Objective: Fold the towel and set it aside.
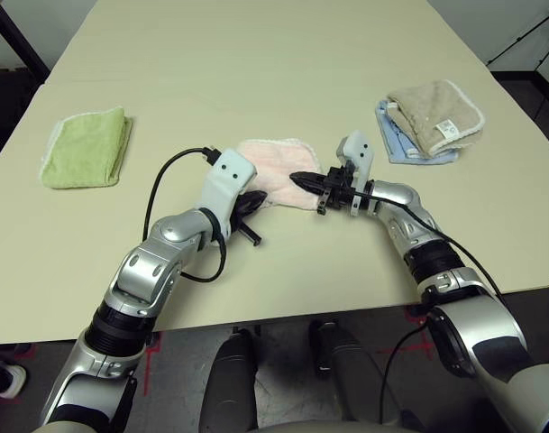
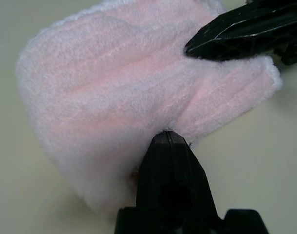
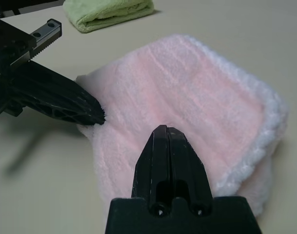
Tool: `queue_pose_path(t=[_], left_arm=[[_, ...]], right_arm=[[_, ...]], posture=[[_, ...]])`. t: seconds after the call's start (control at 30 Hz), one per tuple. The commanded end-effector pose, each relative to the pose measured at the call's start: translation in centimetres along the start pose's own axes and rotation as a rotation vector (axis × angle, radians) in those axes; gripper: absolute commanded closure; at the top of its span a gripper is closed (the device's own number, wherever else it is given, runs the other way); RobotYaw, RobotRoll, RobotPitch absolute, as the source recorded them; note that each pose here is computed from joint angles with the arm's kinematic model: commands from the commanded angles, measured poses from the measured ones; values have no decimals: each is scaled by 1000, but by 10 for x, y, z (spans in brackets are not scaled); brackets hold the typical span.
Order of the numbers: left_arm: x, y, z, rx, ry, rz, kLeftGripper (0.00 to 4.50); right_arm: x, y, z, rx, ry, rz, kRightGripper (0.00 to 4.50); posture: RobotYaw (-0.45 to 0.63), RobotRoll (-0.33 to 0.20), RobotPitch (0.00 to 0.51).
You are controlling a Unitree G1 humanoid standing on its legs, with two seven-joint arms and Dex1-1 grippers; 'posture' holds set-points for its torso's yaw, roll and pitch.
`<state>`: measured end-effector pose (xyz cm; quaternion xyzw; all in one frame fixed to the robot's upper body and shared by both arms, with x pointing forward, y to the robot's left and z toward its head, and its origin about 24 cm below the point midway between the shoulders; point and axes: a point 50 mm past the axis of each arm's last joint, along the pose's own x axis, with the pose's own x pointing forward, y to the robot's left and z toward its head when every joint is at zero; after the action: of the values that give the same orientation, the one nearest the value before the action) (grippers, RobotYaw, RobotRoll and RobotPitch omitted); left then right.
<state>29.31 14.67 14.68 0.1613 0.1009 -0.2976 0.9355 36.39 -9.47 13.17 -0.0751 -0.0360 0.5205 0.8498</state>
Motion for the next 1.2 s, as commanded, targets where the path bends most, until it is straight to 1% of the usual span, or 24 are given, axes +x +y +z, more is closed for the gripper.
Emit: queue_pose_path(t=[0.03, 0.13, 0.23, 0.3, 0.37, 0.43, 0.47, 0.53, 0.6, 0.7, 0.8, 0.93, 1.03, 1.2], left_arm=[[-6, 5, 18, -6, -50, 6, 4500], [-10, 7, 38, -2, -100, -6, 4500], [-12, 10, 52, 2, -133, -10, 4500], [-12, 13, 60, 4, -151, -7, 4500], [-8, 20, 61, 20, -146, 13, 4500], [-4, 24, 56, 33, -130, 26, 4500], [-3, 25, 54, 37, -124, 28, 4500], [4, 30, 43, 50, -93, 47, 4500], [10, 35, 26, 75, -47, 72, 4500], [15, 41, 8, 118, -2, 98, 4500], [17, 44, -3, 137, 24, 115, 4500], [15, 44, -12, 124, 39, 122, 4500], [14, 42, -14, 118, 41, 119, 4500], [13, 40, -14, 110, 42, 113, 4500]], right_arm=[[-6, -9, 14, -11, -46, -14, 4472], [-6, -13, 28, -18, -88, -7, 4472], [-2, -15, 35, -28, -110, -9, 4472], [4, -14, 39, -34, -122, -6, 4472], [15, -9, 39, -38, -117, 8, 4472], [23, -6, 37, -39, -102, 14, 4472], [25, -6, 36, -39, -96, 15, 4472], [32, -3, 28, -26, -58, 4, 4472], [40, -1, 19, -14, -11, -17, 4472], [44, 1, 10, -12, 39, -37, 4472], [45, 2, 1, -8, 85, -50, 4472], [41, 2, -7, -1, 128, -50, 4472], [37, 2, -12, -4, 143, -50, 4472], [36, 0, -11, -7, 143, -60, 4472]], posture=[[-38, 0, 197], [-43, 0, 192], [-43, 0, 190], [-43, 0, 190], [-43, 0, 190], [-43, 0, 190], [-41, 0, 182], [-38, 0, 184], [-33, 0, 188], [-29, 0, 193], [-26, 0, 197], [-24, 0, 199], [-22, 0, 199], [-22, 0, 199]])
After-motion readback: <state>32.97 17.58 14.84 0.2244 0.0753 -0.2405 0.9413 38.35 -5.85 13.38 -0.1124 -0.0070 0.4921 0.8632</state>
